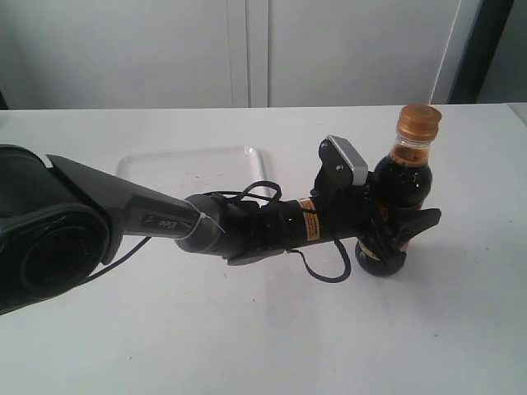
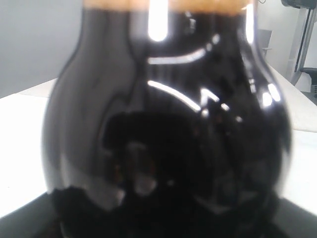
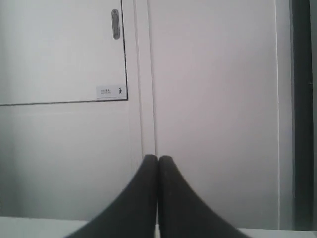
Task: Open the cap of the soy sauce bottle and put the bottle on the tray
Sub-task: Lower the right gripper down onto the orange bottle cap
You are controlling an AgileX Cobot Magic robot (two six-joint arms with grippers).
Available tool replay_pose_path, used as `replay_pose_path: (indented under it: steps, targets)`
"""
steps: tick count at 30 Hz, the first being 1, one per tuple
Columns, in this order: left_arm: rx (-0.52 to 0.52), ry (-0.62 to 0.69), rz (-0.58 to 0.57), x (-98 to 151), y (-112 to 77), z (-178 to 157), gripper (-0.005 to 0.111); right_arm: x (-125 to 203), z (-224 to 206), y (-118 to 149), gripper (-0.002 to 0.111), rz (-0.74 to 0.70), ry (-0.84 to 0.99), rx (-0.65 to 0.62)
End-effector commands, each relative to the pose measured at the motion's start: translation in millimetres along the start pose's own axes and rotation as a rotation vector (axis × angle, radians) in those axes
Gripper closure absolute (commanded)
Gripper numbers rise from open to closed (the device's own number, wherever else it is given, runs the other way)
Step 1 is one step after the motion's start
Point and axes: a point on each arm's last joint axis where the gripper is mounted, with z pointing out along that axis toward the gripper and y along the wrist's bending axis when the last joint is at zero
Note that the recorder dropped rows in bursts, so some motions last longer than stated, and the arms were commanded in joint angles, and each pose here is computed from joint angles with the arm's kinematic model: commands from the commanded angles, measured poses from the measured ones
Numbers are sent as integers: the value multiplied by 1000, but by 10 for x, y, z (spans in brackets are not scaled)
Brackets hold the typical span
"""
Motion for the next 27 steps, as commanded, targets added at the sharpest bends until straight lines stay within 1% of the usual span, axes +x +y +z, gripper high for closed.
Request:
replay_pose_path:
  steps: [1, 2, 4, 9, 14, 15, 17, 24, 27]
  targets:
    - [35, -58, -2, -96, -50, 17, 106, 14, 247, -7, 108, -150, 140, 4]
    - [35, -58, -2, -96, -50, 17, 106, 39, 346, -11, 108, -192, 194, 1]
    - [36, -58, -5, -95, -51, 17, 106, 104, 486, -18, 108, -213, 261, -2]
    - [36, -58, -5, -95, -51, 17, 106, 228, 712, -30, 108, -300, 349, -21]
    - [36, -58, -5, -95, -51, 17, 106, 363, 943, -45, 108, -499, 459, -75]
    - [36, -58, -5, -95, -51, 17, 106, 424, 998, -51, 108, -610, 494, -110]
    - [35, -58, -1, -95, -51, 17, 106, 534, 1053, -60, 108, -726, 537, -156]
    - [33, -59, -1, -97, -48, 17, 106, 643, 1151, -67, 108, -751, 535, -166]
    - [33, -59, -1, -97, -48, 17, 106, 695, 1174, -71, 108, -809, 549, -189]
